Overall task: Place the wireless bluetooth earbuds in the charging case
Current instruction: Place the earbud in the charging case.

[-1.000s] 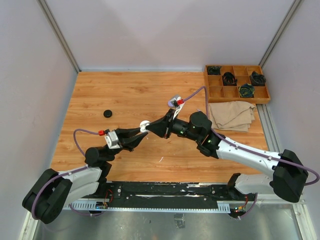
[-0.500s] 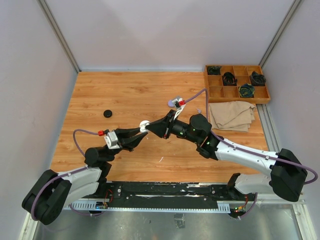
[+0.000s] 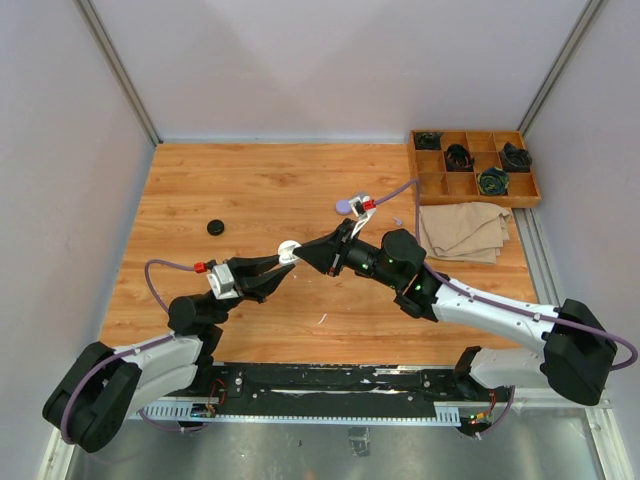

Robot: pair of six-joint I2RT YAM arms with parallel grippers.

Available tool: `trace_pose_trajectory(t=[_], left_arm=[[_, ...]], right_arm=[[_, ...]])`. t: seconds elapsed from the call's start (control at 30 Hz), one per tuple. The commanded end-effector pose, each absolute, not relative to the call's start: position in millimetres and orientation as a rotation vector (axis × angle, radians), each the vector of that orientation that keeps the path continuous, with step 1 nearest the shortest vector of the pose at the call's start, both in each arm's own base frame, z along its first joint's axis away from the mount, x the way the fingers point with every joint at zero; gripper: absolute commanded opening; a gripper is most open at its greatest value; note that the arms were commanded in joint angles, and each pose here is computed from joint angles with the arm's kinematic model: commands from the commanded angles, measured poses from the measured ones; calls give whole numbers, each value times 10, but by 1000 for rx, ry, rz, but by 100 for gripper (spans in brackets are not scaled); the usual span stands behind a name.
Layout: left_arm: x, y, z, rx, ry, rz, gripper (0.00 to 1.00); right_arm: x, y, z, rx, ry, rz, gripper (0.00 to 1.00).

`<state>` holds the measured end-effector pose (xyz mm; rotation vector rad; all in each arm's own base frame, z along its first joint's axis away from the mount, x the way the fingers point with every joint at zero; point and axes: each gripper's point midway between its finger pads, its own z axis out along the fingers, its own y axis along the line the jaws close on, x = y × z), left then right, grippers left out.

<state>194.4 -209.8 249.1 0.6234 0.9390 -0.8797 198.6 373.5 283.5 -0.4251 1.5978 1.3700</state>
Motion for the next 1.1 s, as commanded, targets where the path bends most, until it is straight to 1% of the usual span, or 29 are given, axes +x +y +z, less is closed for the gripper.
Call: trace_pose_trajectory(t=[0.0, 0.27, 0.73, 0.9, 1.07], left_arm=[[1741, -1935, 2370, 607, 889, -842, 0], [1752, -1928, 2371, 601, 892, -839, 0], [1759, -1907, 2381, 588, 892, -832, 0], [1758, -1903, 2379, 586, 893, -830, 0], [1760, -1908, 2378, 588, 894, -832, 0]], right_arm=[[1871, 3786, 2805, -435, 1607, 1423, 8], [1811, 3835, 2851, -441, 1590, 1488, 8], [1801, 3865, 2758, -446, 1613, 1486, 9], [1825, 3832, 2706, -441, 1629, 1454, 12], [1841, 3801, 2708, -443, 1629, 1426, 19]])
